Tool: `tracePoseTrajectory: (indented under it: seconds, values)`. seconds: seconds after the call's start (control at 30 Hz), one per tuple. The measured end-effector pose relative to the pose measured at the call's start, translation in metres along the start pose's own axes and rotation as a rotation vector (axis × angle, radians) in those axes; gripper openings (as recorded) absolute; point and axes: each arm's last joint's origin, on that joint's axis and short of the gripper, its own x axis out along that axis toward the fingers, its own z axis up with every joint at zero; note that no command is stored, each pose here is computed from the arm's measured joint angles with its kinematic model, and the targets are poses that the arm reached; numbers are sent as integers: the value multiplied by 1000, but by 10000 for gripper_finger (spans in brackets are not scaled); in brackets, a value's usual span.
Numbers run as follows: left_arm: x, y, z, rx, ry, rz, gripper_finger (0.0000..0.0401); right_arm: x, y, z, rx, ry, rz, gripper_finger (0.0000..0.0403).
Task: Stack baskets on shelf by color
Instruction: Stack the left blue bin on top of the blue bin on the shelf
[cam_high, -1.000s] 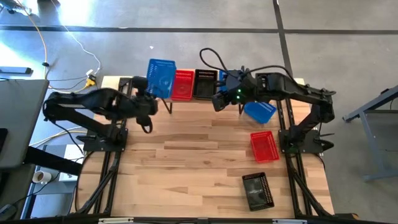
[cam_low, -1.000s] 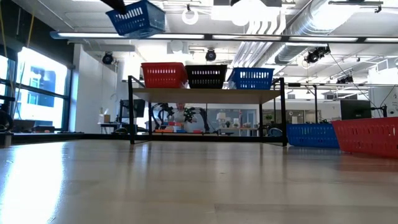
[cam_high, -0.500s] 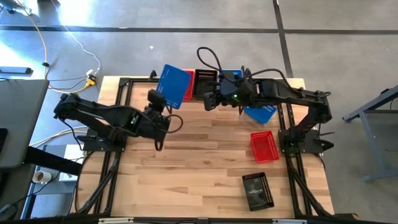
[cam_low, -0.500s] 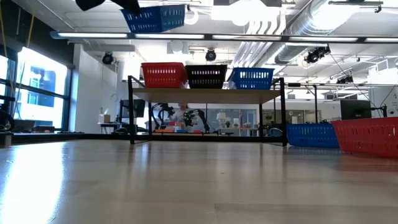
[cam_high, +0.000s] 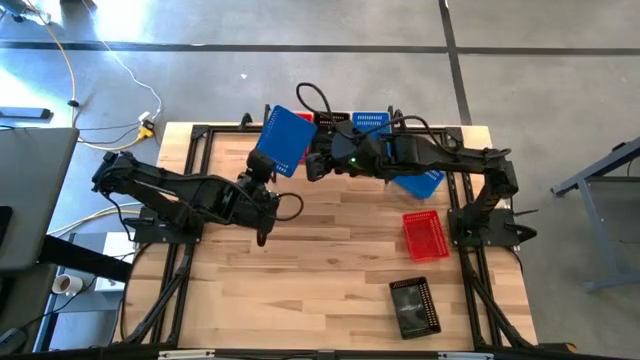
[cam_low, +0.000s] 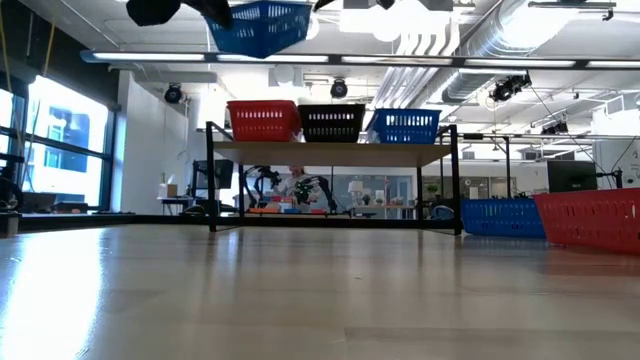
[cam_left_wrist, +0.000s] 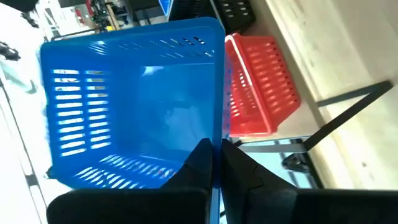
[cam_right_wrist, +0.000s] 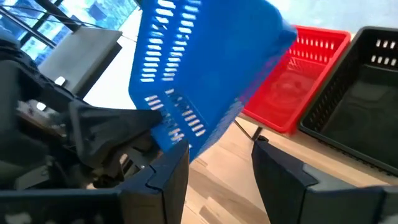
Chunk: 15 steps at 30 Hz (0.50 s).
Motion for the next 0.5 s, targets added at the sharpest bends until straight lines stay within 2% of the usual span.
tracePoseTrajectory:
  seconds: [0.27, 0.5]
  values:
    - [0, 0, 0, 53, 5, 7, 0, 5, 2, 0, 19, -20, 12, 161]
    - [-2, 1, 2, 42, -6, 21, 0, 12, -2, 7, 32, -46, 3, 161]
